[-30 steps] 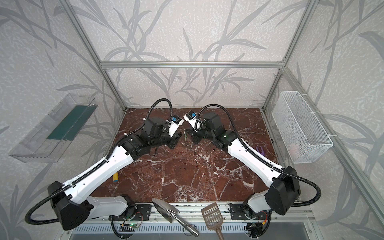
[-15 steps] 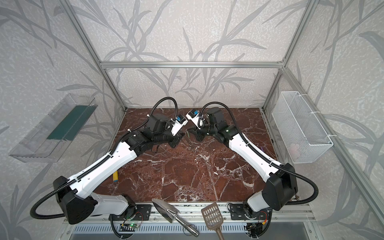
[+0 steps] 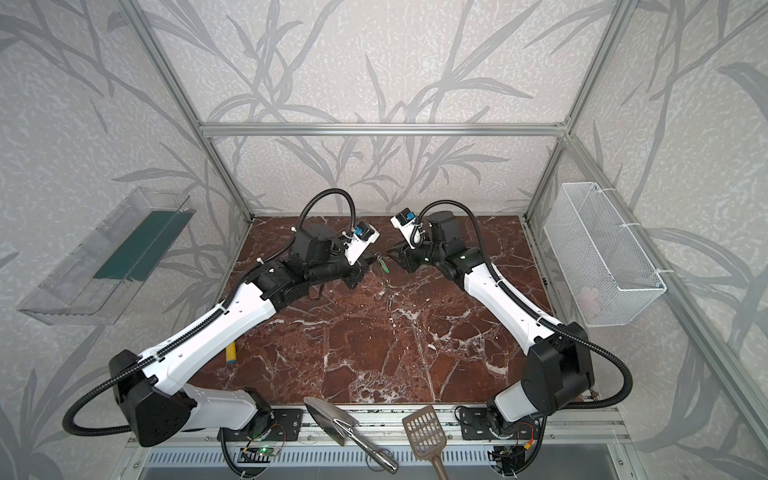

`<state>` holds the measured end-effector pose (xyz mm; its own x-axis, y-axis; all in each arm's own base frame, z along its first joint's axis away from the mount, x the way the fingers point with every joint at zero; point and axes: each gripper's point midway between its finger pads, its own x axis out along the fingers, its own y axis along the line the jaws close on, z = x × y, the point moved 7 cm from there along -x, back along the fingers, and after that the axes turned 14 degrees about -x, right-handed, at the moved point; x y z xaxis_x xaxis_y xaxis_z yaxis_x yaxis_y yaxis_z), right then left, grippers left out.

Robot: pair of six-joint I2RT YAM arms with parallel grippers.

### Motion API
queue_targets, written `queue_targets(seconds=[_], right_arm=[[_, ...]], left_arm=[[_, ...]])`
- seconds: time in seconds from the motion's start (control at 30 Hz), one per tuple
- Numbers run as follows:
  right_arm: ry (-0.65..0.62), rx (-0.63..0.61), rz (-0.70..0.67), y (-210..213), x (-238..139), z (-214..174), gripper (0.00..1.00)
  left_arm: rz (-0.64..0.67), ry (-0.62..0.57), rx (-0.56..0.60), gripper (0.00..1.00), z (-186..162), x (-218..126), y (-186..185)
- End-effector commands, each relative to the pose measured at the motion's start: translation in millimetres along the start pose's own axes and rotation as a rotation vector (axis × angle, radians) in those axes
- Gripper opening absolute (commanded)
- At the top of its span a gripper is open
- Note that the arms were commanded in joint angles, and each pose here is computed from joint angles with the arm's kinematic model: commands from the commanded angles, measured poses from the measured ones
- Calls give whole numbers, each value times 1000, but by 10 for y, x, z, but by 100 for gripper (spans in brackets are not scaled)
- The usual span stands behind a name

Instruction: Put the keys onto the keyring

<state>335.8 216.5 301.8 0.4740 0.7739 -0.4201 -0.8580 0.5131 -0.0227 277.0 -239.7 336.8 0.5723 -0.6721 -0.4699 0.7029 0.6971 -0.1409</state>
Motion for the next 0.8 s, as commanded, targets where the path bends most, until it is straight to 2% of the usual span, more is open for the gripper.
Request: queue_targets(seconds=[0.0,0.43,0.67,0.77], right_arm=[[-77,7,-12,-5,-138,149,37],[-185,-1,45,149,-270,175,36],[-283,-13,140,295,-318,138,24],[-322,-9,185,348,-319,110,22]], left_arm=[[-48,-35,-2,0,58,42,2],[-157,-109,-53,0,29,129,31],[-214,-129,-86,0,1,87,17],[-254,-152,-100,0,-11,52,17]])
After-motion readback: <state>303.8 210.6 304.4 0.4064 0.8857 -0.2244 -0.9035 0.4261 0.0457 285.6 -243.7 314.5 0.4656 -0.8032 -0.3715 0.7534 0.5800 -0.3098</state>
